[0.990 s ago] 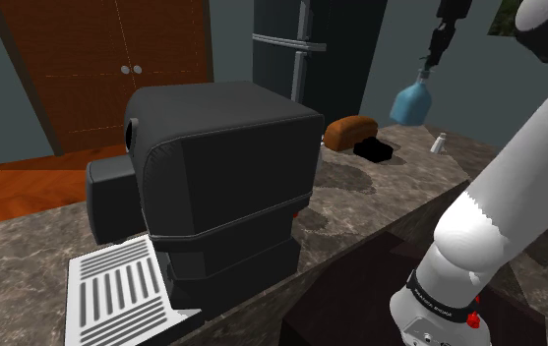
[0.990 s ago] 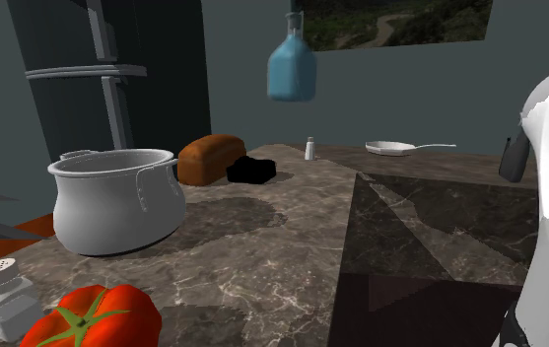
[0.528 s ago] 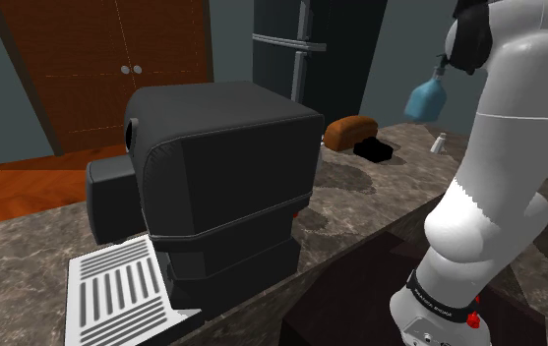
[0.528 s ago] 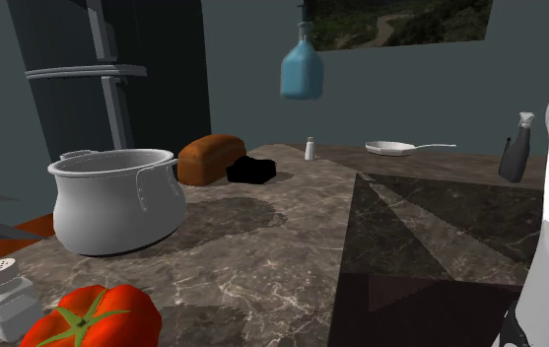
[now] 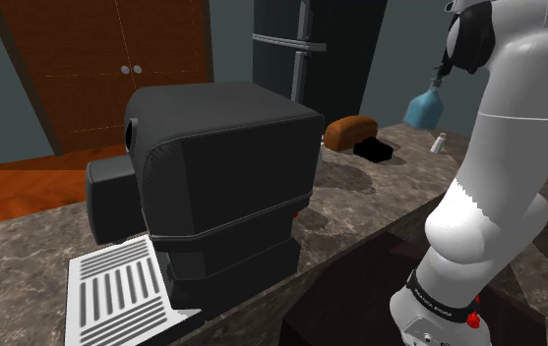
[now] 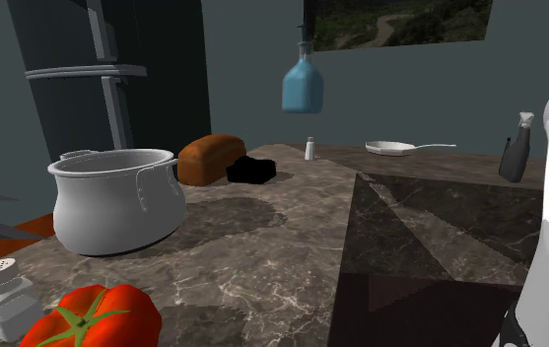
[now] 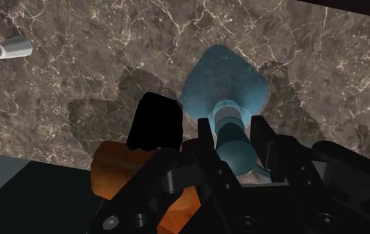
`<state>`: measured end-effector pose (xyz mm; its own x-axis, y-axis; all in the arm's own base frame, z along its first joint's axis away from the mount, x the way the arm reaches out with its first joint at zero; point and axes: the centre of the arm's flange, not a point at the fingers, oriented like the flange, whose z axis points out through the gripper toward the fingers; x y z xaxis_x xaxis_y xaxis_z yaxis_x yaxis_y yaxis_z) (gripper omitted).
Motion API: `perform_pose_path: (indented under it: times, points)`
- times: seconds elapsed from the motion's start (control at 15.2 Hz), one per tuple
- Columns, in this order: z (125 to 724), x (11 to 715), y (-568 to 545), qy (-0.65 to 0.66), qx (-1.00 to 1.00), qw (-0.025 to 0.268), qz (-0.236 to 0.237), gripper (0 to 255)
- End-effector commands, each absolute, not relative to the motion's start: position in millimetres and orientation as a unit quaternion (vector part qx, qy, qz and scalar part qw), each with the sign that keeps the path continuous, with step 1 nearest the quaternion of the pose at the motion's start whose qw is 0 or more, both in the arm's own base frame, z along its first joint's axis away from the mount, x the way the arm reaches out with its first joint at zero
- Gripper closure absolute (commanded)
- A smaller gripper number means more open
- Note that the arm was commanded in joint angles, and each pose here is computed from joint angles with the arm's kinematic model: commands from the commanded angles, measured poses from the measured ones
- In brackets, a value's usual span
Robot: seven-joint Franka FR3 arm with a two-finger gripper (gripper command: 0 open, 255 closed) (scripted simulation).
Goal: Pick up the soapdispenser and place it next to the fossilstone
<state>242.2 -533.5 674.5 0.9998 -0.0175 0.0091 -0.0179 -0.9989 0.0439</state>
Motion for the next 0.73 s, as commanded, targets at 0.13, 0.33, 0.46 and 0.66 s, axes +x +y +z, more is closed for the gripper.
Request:
perform_pose_path:
  times: [0.13, 0.33, 0.46, 0.66]
  points:
    - [652.8, 241.5, -532.6, -0.008, 1.000, 0.022, 0.004, 255]
    - [637.0, 241.5, -532.6, -0.008, 1.000, 0.022, 0.004, 255]
    - [626.4, 241.5, -532.6, -0.008, 1.000, 0.022, 0.004, 255]
    - [610.6, 241.5, -532.6, -0.008, 1.000, 0.022, 0.004, 255]
